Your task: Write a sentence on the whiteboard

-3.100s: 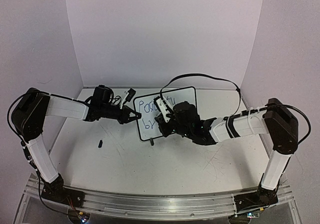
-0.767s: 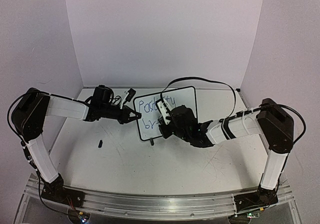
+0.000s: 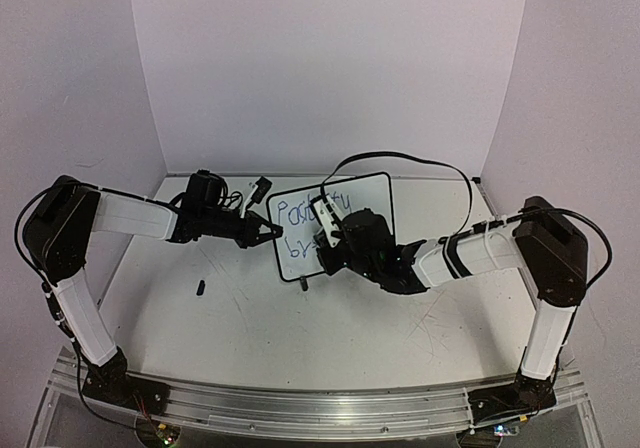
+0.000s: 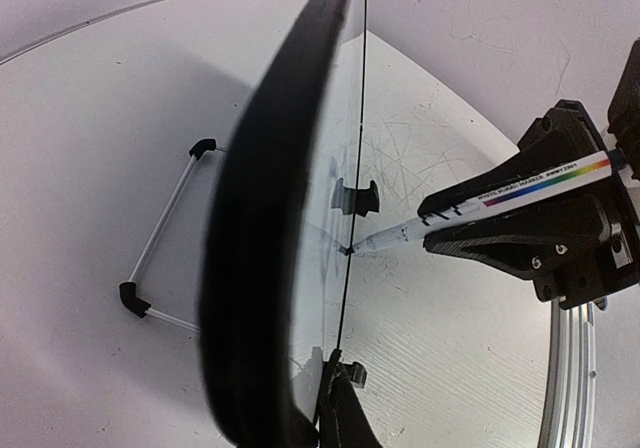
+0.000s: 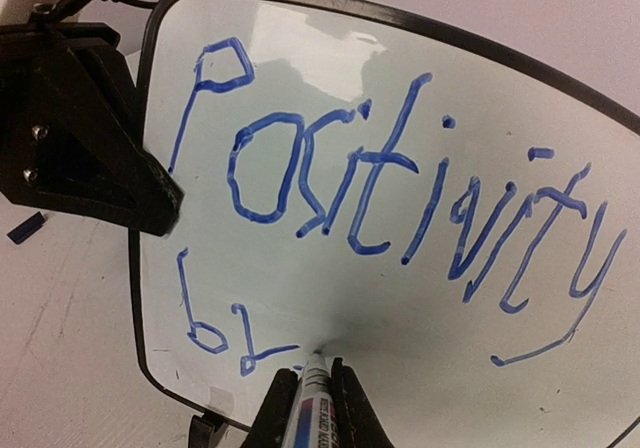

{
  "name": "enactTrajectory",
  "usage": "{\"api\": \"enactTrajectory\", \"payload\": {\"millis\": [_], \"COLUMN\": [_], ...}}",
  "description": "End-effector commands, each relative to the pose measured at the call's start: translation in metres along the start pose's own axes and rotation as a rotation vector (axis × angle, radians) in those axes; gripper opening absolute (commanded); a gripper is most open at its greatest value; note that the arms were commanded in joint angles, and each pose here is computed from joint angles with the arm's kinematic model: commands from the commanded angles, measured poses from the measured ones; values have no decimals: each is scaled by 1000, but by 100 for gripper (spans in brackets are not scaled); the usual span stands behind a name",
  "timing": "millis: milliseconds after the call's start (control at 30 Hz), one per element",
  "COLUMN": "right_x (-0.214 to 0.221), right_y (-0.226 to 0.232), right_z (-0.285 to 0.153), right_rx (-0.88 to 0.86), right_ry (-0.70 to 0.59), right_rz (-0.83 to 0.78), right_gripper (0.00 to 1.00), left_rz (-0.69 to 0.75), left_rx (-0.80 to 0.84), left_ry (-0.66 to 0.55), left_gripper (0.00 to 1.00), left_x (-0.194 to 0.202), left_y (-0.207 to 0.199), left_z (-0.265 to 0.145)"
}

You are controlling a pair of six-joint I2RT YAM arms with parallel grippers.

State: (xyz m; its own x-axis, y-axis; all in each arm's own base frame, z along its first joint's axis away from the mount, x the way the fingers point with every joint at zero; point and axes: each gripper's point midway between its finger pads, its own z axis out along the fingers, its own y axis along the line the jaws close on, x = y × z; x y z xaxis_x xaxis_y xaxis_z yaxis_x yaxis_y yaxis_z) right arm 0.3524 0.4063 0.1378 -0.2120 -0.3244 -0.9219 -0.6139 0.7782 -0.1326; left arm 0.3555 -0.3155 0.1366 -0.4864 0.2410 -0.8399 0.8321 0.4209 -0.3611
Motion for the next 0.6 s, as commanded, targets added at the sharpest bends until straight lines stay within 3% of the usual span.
{"api": "enactTrajectory", "payload": {"millis": [0,567], "right_x": [-31,7], "right_y": [-3,5], "right_z": [4,6], "right_rx": [-2,-29], "right_ry": [-82,11], "right_rz": [36,50], "right_gripper": [0,0], "left_rz": [32,32], "left_rx": [-277,-277], "left_ry": [56,57], "left_gripper": [0,0], "left_x": [14,15], "left_y": [58,58], "left_z": [-8,-8]}}
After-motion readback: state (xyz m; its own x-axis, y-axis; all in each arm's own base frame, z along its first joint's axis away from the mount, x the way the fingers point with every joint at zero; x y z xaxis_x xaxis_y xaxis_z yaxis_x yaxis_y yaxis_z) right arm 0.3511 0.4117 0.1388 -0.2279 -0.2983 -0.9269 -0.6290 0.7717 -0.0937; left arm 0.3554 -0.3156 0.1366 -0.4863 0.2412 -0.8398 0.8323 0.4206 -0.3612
